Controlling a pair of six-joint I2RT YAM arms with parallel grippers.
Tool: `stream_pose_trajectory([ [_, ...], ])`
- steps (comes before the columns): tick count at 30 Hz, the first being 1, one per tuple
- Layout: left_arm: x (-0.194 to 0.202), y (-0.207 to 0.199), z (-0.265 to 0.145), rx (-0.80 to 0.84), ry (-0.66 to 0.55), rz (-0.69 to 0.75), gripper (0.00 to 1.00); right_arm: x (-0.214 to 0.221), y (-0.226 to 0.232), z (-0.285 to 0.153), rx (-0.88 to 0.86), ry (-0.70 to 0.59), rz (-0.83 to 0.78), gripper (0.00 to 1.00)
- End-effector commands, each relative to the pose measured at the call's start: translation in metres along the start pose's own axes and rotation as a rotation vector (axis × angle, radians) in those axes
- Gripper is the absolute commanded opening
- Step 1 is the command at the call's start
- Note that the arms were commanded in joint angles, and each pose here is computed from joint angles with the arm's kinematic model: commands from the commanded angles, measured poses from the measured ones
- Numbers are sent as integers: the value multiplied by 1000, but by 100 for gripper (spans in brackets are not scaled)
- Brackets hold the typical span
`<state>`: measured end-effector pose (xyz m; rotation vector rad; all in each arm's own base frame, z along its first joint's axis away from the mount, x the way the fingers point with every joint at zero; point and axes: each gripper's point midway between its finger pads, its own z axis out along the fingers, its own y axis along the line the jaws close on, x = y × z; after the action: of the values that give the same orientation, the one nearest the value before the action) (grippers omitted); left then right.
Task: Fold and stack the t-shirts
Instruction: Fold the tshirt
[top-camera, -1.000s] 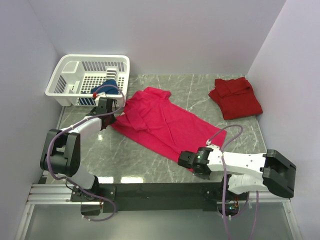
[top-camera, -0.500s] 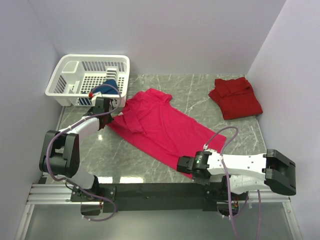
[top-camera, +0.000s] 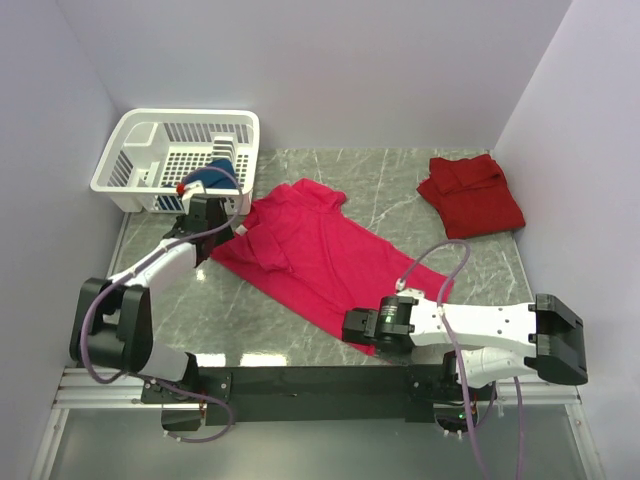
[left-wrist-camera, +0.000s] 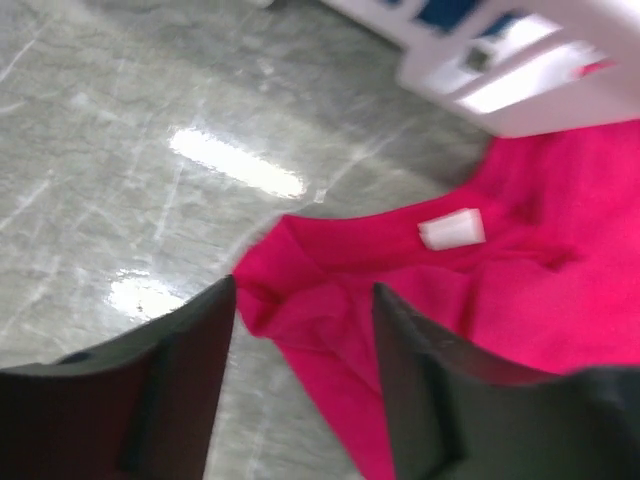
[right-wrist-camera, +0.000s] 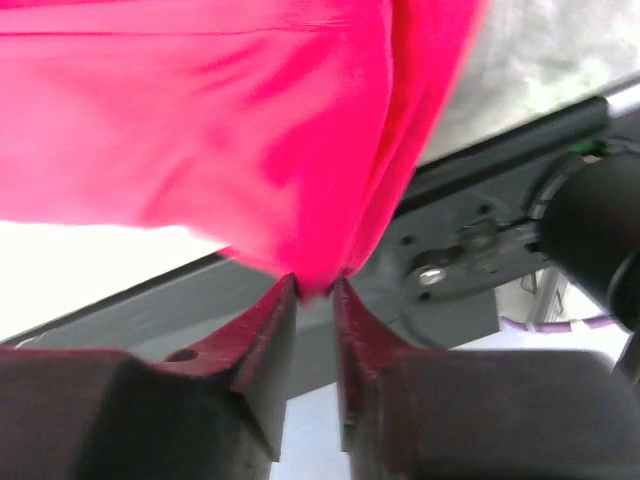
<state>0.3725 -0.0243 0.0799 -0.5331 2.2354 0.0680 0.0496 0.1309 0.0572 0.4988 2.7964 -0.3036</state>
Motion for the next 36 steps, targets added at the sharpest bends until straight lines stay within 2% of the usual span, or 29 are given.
stream_pose_trajectory([
  [1,-22,-23,-22,77,-92,-16,66,-20,14,-21,-44,-88,-36,36],
  [2,-23,-27,-27,91,-100,-16,68,-23,17,-22,-52,-100,-42,45],
  [5,-20,-42,-36,139,-98,-4,69,-27,25,-29,-77,-115,-57,53],
  [13,3,-73,-51,213,-66,39,70,-32,17,-25,-127,-139,-8,54],
  [20,23,-88,-54,291,-4,26,70,-56,73,-36,-328,-211,24,54],
  [26,33,-126,-68,389,-1,69,72,-102,105,-19,-459,-256,58,54],
  [29,38,-130,-62,354,12,95,73,-130,108,-13,-470,-299,77,54],
  [36,54,-93,-46,173,20,133,74,-160,115,3,-430,-337,57,53],
])
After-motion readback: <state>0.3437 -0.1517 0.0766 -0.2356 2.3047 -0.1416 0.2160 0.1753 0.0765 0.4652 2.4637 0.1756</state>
